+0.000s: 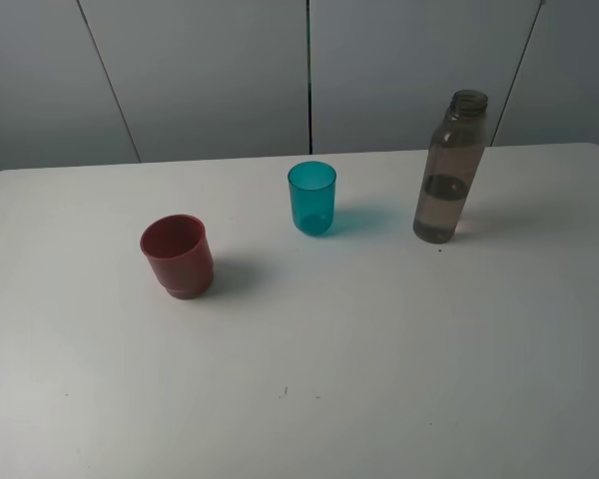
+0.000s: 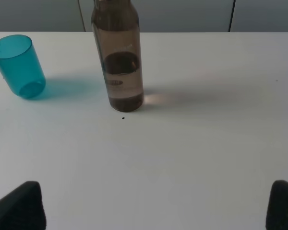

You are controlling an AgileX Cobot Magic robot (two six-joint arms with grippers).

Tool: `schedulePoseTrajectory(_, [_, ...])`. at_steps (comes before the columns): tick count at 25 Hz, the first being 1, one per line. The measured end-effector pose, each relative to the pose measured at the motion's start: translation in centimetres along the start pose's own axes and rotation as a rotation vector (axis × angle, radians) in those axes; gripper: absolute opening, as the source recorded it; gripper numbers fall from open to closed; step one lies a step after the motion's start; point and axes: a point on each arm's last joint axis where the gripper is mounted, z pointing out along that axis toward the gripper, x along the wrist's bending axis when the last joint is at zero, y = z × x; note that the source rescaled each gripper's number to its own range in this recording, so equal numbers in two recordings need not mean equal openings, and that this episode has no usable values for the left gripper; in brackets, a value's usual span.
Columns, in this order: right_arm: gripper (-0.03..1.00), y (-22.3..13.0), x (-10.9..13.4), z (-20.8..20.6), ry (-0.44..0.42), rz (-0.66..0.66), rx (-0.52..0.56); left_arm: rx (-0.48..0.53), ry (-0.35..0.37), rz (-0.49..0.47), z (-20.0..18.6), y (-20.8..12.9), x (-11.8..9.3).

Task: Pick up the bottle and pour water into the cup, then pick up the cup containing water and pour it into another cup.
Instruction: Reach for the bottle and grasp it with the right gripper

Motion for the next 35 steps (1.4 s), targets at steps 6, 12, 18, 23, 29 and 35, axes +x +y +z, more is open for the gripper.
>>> schedulePoseTrajectory(6, [1.00,0.00,0.00,0.00,0.000,0.000,0.000,0.000,0.000,0.000,0.00,0.00,0.00])
schedulePoseTrajectory(12, [1.00,0.00,0.00,0.00,0.000,0.000,0.000,0.000,0.000,0.000,0.00,0.00,0.00])
schedulePoseTrajectory(18, [1.00,0.00,0.00,0.00,0.000,0.000,0.000,0.000,0.000,0.000,0.00,0.00,0.00])
schedulePoseTrajectory(23, [1.00,0.00,0.00,0.00,0.000,0.003,0.000,0.000,0.000,0.000,0.00,0.00,0.00])
schedulePoseTrajectory(29, [1.00,0.00,0.00,0.00,0.000,0.003,0.000,0.000,0.000,0.002,0.00,0.00,0.00])
schedulePoseTrajectory(35, [1.00,0.00,0.00,0.00,0.000,0.003,0.000,0.000,0.000,0.000,0.00,0.00,0.00])
